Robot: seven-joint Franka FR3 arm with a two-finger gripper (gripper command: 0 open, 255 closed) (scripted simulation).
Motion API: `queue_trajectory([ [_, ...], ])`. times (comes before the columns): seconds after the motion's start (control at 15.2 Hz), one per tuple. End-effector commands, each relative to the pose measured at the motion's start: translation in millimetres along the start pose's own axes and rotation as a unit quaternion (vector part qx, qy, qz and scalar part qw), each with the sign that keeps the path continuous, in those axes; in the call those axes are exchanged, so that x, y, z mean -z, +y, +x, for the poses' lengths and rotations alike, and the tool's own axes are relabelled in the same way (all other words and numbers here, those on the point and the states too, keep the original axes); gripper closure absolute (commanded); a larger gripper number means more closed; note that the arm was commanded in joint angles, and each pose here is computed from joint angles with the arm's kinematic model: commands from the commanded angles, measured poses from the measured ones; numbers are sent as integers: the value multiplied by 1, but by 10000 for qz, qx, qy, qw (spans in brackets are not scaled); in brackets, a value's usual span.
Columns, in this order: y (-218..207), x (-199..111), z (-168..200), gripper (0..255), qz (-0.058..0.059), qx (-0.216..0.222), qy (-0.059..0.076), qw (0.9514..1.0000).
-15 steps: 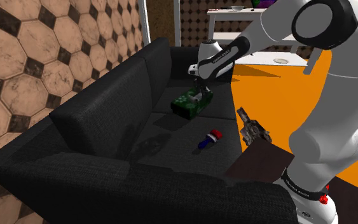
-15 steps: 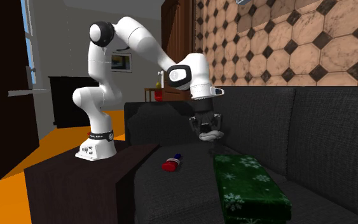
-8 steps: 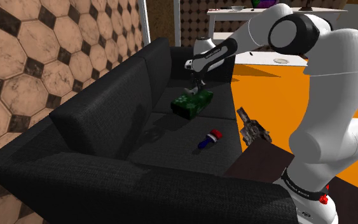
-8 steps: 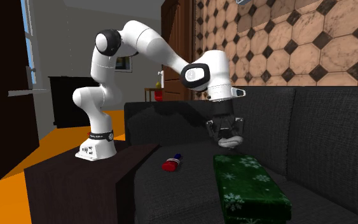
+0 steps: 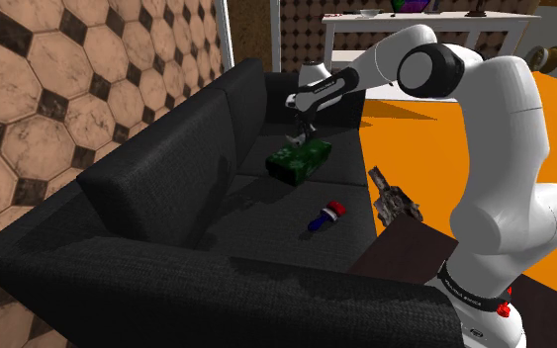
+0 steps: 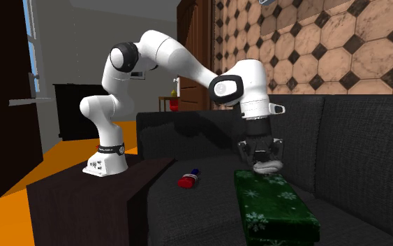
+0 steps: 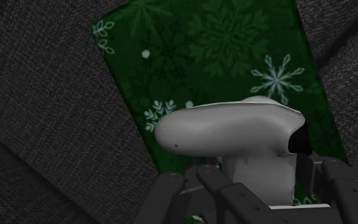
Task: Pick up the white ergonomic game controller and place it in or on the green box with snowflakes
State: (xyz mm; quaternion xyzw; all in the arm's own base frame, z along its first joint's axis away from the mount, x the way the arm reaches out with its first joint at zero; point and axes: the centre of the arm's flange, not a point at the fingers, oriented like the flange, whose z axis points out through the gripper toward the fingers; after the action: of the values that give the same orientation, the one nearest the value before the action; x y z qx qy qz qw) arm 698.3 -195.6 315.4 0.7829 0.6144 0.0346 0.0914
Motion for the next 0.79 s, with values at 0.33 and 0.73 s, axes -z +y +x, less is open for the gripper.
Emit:
queue_trajectory([
  [0.33,-6,-36,2,255,-4,0,0,10000],
  [0.73,-8,-44,3,255,-4,0,0,10000],
])
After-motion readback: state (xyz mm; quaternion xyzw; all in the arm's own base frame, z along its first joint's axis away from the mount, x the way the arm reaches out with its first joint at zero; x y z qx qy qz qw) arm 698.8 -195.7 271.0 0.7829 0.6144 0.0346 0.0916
